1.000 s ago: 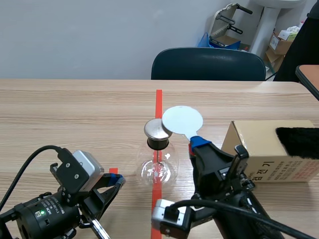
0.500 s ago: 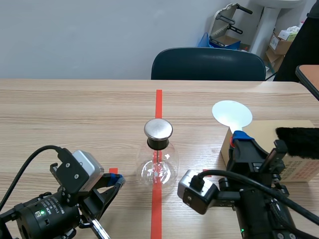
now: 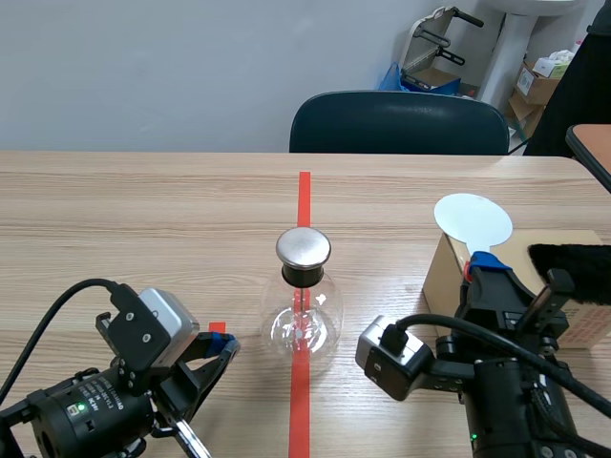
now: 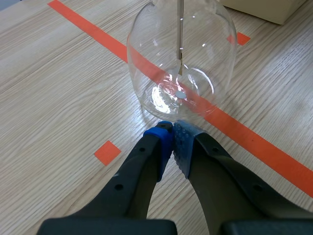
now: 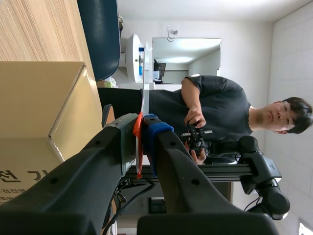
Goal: Do the electroscope experiment
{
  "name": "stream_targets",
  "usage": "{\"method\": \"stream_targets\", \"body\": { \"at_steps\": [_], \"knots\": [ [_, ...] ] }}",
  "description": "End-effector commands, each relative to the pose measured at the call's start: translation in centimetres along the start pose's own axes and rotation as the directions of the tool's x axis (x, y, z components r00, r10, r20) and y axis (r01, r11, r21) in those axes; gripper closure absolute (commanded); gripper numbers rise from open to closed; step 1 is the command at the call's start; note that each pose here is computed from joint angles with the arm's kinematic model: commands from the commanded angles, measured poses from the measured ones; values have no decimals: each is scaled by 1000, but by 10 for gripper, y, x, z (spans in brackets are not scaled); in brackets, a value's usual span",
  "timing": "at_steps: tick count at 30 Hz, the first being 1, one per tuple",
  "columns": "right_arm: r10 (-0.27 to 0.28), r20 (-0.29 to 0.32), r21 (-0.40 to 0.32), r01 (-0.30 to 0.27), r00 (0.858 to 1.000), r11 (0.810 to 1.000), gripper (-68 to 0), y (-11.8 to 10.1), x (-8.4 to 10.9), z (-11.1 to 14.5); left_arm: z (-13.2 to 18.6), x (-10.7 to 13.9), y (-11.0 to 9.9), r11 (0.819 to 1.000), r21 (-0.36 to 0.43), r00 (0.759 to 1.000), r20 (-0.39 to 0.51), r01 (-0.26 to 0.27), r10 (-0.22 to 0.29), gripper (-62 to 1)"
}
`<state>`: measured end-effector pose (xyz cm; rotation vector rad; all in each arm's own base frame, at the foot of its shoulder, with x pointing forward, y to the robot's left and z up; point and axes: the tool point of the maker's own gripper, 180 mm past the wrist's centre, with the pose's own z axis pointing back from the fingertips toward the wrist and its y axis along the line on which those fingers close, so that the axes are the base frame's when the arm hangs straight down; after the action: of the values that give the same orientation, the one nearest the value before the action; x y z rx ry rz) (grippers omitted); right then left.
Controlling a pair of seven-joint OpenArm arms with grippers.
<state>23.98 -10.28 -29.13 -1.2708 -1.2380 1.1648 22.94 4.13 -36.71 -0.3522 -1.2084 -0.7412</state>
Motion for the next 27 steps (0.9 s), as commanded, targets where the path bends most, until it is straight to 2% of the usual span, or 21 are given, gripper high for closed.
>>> {"method": "stream_targets", "body": {
  "at_steps": [1,6,9,12,18,27],
  "knots": [
    [-1,11,-37,1,1000,999,-11,-10,1,-4,-2,11,3,1000,11,999,36,-1,0,-42],
    [4,99,-37,0,995,999,-11,-10,16,-3,-2,11,3,1000,11,999,36,-1,0,-42],
    [7,171,-37,-1,985,999,-10,-10,29,-1,-2,11,3,1000,11,999,36,-1,0,-42],
    [10,244,-37,-1,970,999,-10,-10,42,2,-2,11,3,1000,11,999,36,-1,0,-42],
    [15,381,-37,-1,925,999,-10,-10,67,10,-2,11,3,1000,11,999,36,-1,0,-42],
    [22,547,-37,-1,837,999,-10,-9,97,26,-2,11,3,1000,11,999,36,-1,0,-42]
  ]
}}
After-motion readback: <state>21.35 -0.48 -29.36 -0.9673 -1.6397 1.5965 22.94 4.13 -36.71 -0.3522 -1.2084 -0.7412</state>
